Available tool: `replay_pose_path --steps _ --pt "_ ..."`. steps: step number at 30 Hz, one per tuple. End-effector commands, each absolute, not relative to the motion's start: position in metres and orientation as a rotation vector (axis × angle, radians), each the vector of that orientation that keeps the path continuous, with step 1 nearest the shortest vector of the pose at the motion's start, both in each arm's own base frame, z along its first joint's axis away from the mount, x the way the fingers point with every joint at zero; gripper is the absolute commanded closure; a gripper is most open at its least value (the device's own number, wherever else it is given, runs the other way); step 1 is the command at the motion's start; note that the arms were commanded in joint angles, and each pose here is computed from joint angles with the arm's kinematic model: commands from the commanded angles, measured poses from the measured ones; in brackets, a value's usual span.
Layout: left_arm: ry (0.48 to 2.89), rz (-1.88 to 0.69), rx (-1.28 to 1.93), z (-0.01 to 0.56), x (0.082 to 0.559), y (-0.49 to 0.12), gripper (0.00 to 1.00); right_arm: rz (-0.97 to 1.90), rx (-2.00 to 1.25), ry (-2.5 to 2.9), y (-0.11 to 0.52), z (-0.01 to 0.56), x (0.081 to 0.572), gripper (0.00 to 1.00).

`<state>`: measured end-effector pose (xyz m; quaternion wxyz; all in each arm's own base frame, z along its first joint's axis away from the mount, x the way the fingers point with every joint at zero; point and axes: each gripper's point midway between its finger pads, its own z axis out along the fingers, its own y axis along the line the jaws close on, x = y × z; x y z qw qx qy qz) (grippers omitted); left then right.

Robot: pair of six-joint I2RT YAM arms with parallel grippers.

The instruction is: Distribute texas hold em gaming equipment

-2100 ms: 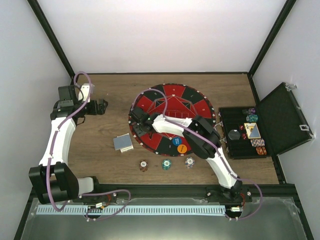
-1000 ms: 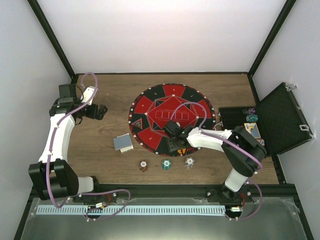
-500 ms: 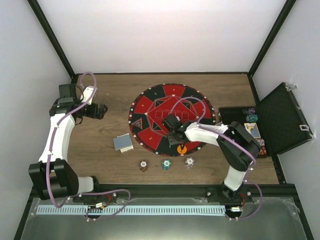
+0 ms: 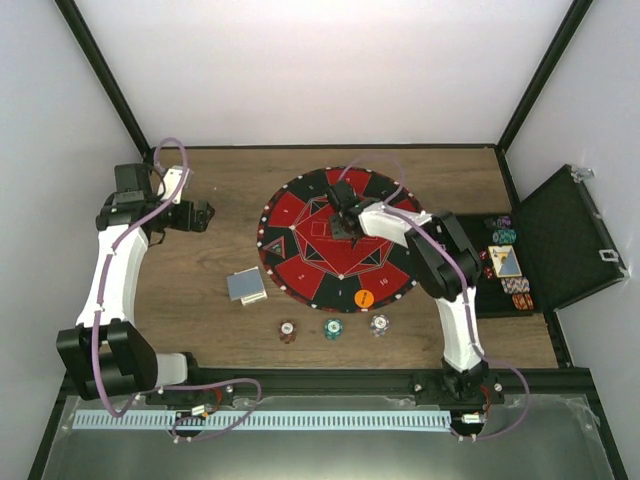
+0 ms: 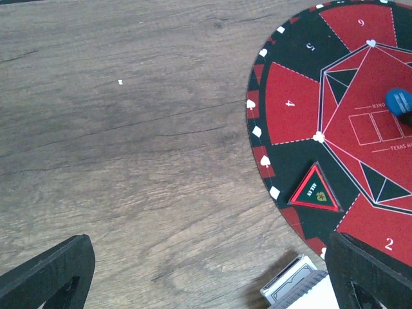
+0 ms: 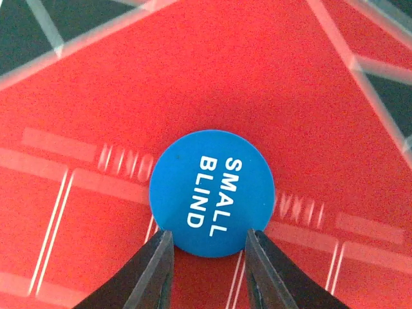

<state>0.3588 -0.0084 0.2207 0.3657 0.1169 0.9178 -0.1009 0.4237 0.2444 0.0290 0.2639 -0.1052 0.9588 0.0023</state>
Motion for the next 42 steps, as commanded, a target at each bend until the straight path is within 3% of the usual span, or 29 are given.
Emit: replay_pose_path --steps 1,9,19,23,27,34,42 --pt "2.338 -0.282 0.285 0.237 0.356 -0.011 0.0 -0.005 -0.271 2.548 0.235 0.034 0.479 0.68" --pt "2.358 -0.295 0.306 0.237 0.352 -0.013 0.0 0.027 -0.322 2.538 0.254 0.026 0.534 0.67" --pt "2.34 -0.316 0.308 0.243 0.352 -0.016 0.0 0.092 -0.365 2.517 0.264 0.061 0.53 0.58" --pt "2.338 -0.323 0.304 0.244 0.353 -0.017 0.0 0.113 -0.384 2.516 0.271 0.087 0.485 0.43" --pt "2.338 -0.32 0.316 0.242 0.349 -0.017 0.0 0.089 -0.418 2.565 0.27 0.086 0.41 0.4" --pt "2.346 -0.348 0.327 0.236 0.345 -0.021 0.0 0.114 -0.407 2.678 0.251 0.073 0.293 0.46" --pt "2.334 -0.359 0.332 0.241 0.345 -0.023 0.0 0.088 -0.371 2.768 0.234 0.064 0.241 0.55"
